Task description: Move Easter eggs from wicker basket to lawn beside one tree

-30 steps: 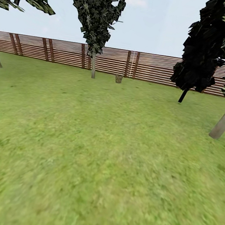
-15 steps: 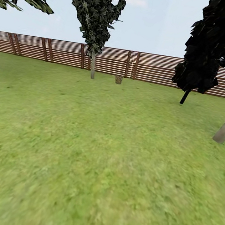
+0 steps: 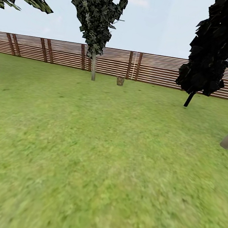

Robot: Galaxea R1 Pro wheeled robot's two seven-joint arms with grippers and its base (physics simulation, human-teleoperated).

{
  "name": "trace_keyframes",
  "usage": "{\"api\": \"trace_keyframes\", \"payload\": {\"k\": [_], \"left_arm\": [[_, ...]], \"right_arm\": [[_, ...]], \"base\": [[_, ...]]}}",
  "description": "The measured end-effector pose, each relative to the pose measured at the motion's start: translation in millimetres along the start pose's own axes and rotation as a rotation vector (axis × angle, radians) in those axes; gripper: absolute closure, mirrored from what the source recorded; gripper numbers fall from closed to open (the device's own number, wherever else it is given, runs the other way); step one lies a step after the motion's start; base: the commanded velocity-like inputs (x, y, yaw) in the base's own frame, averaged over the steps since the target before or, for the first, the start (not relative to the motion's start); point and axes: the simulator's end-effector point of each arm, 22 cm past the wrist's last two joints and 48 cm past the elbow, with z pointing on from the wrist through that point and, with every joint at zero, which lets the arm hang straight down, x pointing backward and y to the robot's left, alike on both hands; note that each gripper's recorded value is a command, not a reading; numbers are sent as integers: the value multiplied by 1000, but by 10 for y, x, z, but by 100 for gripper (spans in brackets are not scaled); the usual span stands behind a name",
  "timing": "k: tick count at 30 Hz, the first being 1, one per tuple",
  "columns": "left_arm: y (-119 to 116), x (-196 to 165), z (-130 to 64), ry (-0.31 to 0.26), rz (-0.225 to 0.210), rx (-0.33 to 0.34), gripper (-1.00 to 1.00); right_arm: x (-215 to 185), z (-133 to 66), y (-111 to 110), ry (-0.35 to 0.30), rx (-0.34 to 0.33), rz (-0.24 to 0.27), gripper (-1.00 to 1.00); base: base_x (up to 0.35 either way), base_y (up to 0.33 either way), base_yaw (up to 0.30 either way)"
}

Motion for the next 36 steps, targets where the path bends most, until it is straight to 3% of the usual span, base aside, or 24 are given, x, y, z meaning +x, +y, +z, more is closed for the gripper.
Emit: {"api": "trace_keyframes", "payload": {"k": [36], "left_arm": [[0, 2, 0, 0, 2, 0, -100]], "right_arm": [[0, 0, 0, 0, 0, 0, -100]], "base": [[337, 0, 0]]}}
